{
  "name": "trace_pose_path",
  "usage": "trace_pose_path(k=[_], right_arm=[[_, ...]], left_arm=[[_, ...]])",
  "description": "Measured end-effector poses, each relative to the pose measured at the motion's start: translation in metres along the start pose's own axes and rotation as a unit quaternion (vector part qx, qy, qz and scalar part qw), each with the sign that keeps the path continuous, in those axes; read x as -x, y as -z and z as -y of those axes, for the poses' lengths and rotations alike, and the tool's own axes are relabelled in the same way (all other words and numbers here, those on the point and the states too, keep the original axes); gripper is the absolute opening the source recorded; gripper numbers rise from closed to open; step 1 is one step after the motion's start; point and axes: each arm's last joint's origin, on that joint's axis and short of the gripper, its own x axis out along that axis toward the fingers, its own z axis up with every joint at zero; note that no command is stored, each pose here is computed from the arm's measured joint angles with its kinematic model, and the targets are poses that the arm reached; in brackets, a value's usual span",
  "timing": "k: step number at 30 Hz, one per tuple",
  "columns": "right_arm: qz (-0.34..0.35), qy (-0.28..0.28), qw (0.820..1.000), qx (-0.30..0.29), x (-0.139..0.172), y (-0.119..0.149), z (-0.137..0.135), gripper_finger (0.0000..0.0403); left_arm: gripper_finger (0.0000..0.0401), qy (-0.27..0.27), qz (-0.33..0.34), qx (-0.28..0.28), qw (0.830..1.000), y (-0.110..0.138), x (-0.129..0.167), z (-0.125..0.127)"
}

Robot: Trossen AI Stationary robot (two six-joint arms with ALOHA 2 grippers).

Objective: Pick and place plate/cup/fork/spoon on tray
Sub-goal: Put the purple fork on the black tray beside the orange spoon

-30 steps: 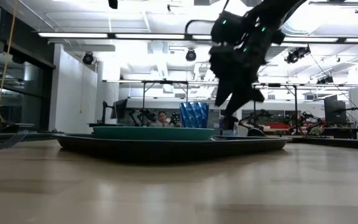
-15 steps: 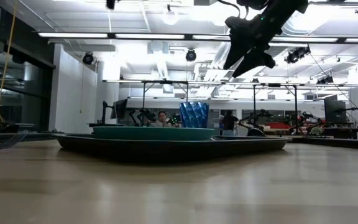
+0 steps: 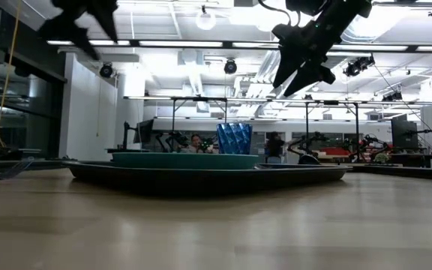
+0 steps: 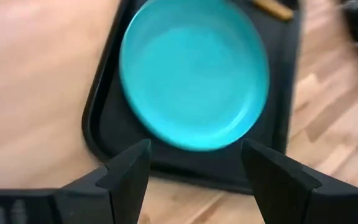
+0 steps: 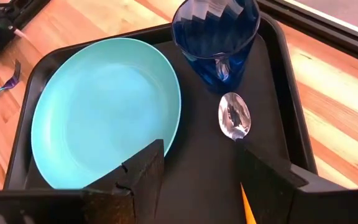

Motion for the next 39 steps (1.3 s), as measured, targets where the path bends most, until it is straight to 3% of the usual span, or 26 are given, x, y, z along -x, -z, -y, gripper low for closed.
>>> trace_pose_path(k=[8,16,26,39], right_arm=[[-0.002,0.003,1.0,0.008,0.0,0.0,0.001,0.019],[-0.001,0.006,1.0,0.006,0.0,-0.001,0.003,0.019],[-0.001,0.005,1.0,0.018,0.0,-0.001,0.003,0.019],[0.001,0.002,1.0,0.015,0.0,-0.001,0.002,0.019]], left_arm=[[0.0241,-0.059,-0.055,0.097,0.992,0.043,-0.029,-0.009],[0.0241,-0.13,-0.126,0.17,0.969,0.087,-0.054,-0.028],[0.0241,-0.155,-0.123,0.173,0.965,0.099,-0.061,-0.03],[0.0241,-0.239,-0.16,0.175,0.942,0.113,-0.085,-0.025]])
